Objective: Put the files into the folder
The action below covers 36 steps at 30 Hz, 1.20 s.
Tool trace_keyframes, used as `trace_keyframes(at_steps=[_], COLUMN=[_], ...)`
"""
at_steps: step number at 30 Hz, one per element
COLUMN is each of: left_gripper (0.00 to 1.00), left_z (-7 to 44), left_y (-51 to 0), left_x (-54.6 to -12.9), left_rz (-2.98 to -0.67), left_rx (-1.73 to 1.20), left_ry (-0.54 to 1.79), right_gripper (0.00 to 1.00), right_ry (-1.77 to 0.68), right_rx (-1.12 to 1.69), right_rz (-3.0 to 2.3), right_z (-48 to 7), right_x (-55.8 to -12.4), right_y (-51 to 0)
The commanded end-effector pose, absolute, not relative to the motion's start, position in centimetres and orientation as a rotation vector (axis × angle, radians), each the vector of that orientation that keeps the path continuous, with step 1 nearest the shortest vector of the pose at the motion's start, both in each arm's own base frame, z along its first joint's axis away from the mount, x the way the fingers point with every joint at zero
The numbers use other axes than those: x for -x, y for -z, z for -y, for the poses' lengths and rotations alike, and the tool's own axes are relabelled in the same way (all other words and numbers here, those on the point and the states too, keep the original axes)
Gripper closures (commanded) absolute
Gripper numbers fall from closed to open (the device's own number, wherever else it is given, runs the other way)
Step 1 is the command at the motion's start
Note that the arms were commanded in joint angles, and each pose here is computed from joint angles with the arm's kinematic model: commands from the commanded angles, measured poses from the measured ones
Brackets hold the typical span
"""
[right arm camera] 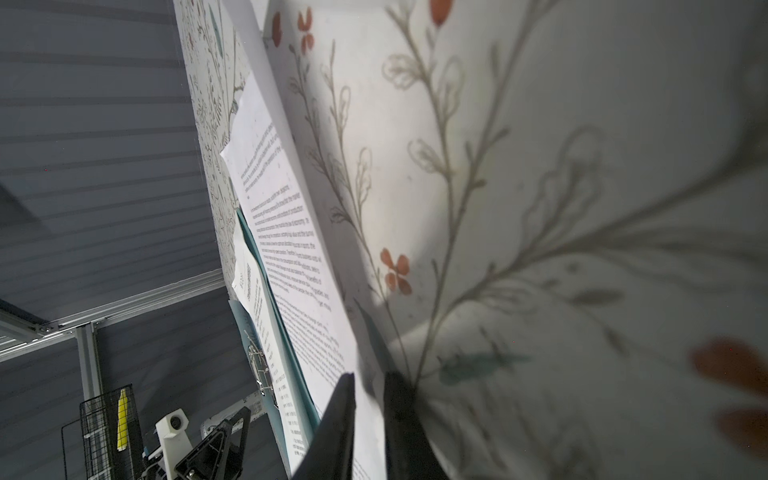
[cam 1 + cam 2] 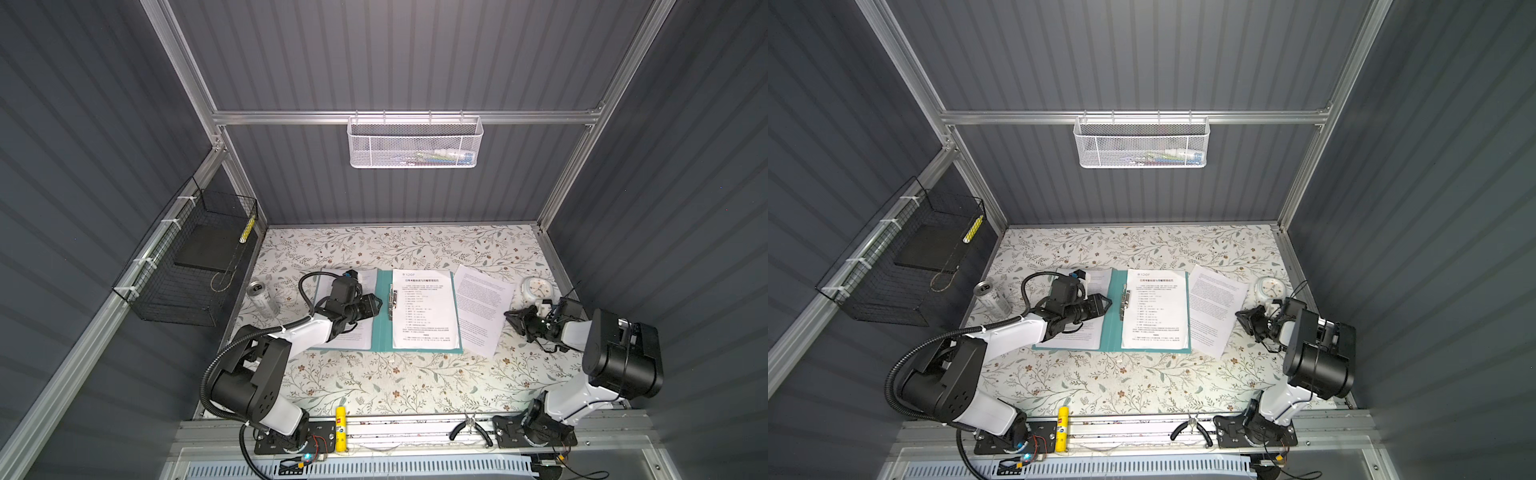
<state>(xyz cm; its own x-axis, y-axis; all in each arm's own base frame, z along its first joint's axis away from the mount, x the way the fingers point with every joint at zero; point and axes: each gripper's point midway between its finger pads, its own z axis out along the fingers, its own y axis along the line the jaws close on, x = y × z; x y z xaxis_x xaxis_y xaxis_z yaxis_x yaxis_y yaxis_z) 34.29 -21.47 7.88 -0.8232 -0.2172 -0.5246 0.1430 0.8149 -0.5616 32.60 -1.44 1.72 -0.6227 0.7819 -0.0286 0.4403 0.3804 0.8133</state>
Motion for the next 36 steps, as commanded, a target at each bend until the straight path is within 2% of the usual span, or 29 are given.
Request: trace_keyframes(at_steps=[1, 7, 15, 21, 24, 28, 33, 36], left_gripper=[0.51, 0.51, 0.52, 0.52, 0.52, 0.52, 0.52, 0.52], left_z=[21.9, 22.3, 22.4, 22.4, 22.4, 22.4, 22.2, 22.0], left_y=[-7.5, -7.4, -7.6, -8.0, -8.3, -8.7, -9.7, -10.2], left_x=[-34.1, -34.6, -34.8, -34.9, -34.9, -34.9, -34.8, -34.8], left_rz=[-2.414, -2.411, -2.413, -2.414, -2.409, -2.400, -2.375, -2.364], left_rx=[0.038, 0.035, 0.030, 0.023, 0.019, 0.012, 0.015, 0.018], left_ry=[0.824, 0.839, 0.842, 0.828, 0.827, 0.833, 0.855, 0.848], right_gripper=[0.85, 0.85, 1.00, 1.00, 1.00, 1.00, 1.00, 1.00], right_ry=[-1.151, -1.173, -1.176, -1.130, -1.085, -1.034, -0.967, -0.910], right_rx=[-1.060, -1.038, -1.019, -1.009, -0.983, -0.866, -0.678, -0.605], right_rz=[-2.239, -2.239, -2.255, -2.255, -2.235, -2.186, -2.152, -2.175], right_z=[0.9, 0.5, 0.1, 0.4, 0.8, 0.7, -1.2, -2.1], right_x=[-32.3, -32.5, -33.1, -33.0, -33.0, -33.2, -33.6, -33.9], right_y=[-1.6, -1.9, -2.0, -3.2, -5.5, -11.1, -18.4, -20.7])
